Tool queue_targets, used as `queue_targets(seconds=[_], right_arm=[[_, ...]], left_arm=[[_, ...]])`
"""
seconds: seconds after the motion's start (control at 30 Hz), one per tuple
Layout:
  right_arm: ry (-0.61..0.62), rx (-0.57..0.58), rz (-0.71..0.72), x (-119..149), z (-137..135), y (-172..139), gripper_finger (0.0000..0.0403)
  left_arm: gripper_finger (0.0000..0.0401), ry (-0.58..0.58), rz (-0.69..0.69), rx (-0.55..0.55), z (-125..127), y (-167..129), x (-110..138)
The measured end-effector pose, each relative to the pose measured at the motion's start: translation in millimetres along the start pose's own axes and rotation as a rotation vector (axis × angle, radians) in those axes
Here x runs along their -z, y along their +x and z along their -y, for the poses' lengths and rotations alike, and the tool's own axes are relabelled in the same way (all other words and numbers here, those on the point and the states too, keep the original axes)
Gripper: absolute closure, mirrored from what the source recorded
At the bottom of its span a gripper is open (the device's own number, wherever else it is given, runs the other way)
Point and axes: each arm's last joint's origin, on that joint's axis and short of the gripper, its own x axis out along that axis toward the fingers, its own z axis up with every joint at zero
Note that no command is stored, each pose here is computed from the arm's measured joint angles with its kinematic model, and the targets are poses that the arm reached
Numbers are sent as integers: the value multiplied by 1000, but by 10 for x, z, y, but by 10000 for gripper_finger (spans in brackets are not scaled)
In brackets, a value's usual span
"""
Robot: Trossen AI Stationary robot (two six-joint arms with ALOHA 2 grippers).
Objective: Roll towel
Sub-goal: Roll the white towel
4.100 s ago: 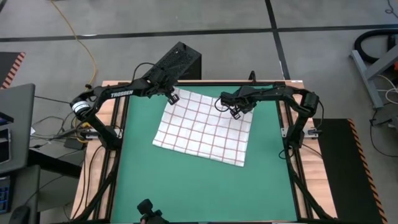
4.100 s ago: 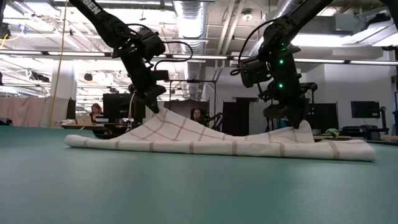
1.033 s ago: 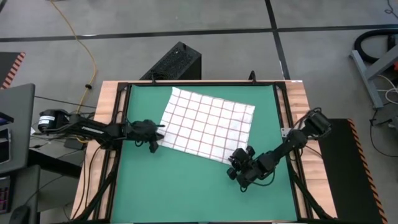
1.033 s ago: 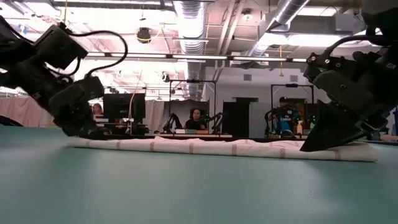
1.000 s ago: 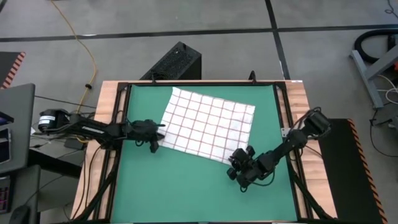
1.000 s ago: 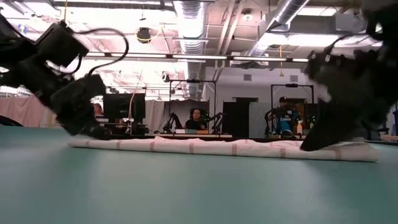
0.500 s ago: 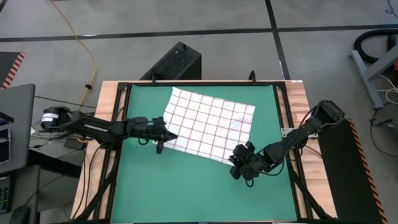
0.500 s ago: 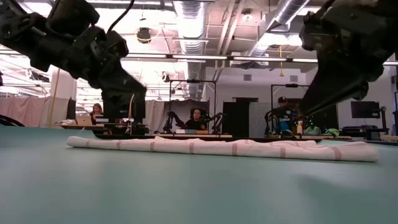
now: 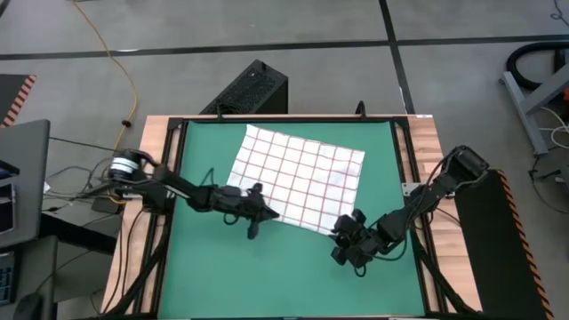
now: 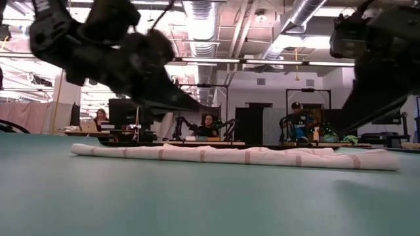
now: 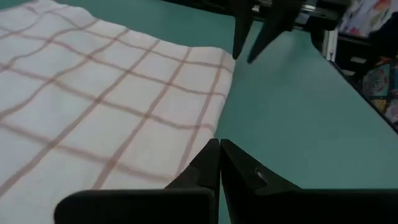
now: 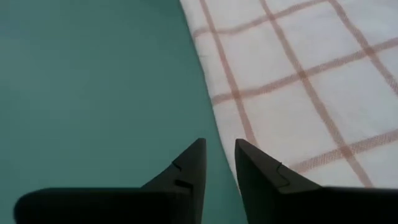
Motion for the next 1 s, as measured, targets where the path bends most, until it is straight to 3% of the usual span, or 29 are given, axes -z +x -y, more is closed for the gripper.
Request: queue_targets(seconds=[0.27, 0.57, 1.0], right_arm=[[-85, 79, -81, 150, 77, -74, 254], [-112, 99, -109, 279, 122, -112, 282], [-26, 88, -183, 462, 193, -177, 286]], left_arm=[[401, -35, -55, -72, -29, 344, 42], [401, -131, -140, -102, -75, 471, 268], [401, -165, -132, -107, -63, 472, 261]])
